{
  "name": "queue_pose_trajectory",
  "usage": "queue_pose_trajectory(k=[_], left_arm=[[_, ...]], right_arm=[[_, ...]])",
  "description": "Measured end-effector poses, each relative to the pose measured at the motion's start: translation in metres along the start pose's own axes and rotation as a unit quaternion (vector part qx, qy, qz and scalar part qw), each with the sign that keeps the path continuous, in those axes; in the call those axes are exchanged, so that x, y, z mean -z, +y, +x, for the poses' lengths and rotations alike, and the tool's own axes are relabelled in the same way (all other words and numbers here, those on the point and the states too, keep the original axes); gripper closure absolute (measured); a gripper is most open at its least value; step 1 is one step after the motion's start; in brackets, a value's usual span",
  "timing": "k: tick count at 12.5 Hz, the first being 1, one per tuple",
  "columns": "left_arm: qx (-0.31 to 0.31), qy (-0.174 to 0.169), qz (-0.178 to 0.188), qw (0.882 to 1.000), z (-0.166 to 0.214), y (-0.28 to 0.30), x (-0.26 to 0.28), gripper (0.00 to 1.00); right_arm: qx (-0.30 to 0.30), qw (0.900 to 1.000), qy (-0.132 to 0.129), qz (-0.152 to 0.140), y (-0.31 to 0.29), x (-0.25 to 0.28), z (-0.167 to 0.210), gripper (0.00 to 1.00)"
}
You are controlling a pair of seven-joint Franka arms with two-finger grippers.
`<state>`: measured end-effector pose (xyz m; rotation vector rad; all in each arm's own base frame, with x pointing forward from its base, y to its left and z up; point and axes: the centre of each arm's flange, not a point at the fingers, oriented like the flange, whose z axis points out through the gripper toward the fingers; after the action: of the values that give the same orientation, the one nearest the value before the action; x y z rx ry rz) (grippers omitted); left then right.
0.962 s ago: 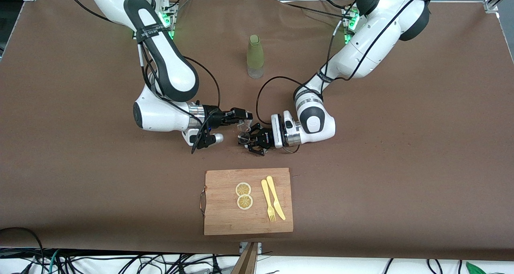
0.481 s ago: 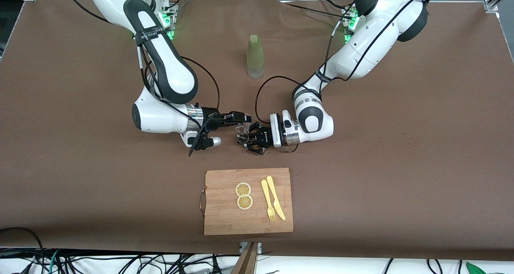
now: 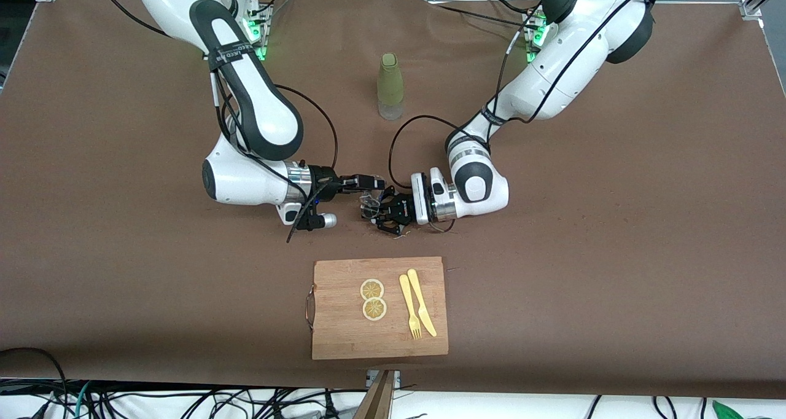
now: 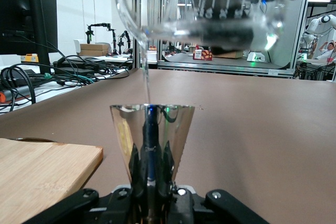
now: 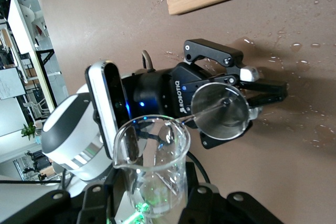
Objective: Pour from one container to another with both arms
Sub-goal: 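Tilt the beaker with the right gripper, pouring liquid into the jigger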
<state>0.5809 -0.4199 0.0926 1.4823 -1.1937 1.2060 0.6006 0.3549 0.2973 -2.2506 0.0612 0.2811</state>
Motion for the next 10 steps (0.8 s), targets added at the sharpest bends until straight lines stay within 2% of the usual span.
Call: queue_pose_trajectory(k=[5, 6, 8, 10], left_arm=[[0.002, 0.002, 0.002, 1.0, 0.001, -0.0006, -0.0003, 0.91], [0.001, 0.003, 0.002, 1.0, 0.0014, -0.0009, -0.0004, 0.91], [0.001, 0.003, 0.003, 1.0, 0.002, -0.0013, -0.0006, 0.91], [0.0, 0.003, 0.003, 1.0, 0.0025, -0.0016, -0.0007, 0.91]], right_arm=[[0.002, 1.0, 0.001, -0.002, -0.0016, 0.0011, 0.0008, 0.51], [0.013, 1.0, 0.0, -0.016, -0.001, 0.0016, 0.0008, 0.51], [0.051, 0.996, -0.004, -0.071, -0.0006, 0.0051, 0.0006, 0.51], [0.073, 0.992, -0.004, -0.098, -0.0038, 0.0093, -0.0004, 0.51]])
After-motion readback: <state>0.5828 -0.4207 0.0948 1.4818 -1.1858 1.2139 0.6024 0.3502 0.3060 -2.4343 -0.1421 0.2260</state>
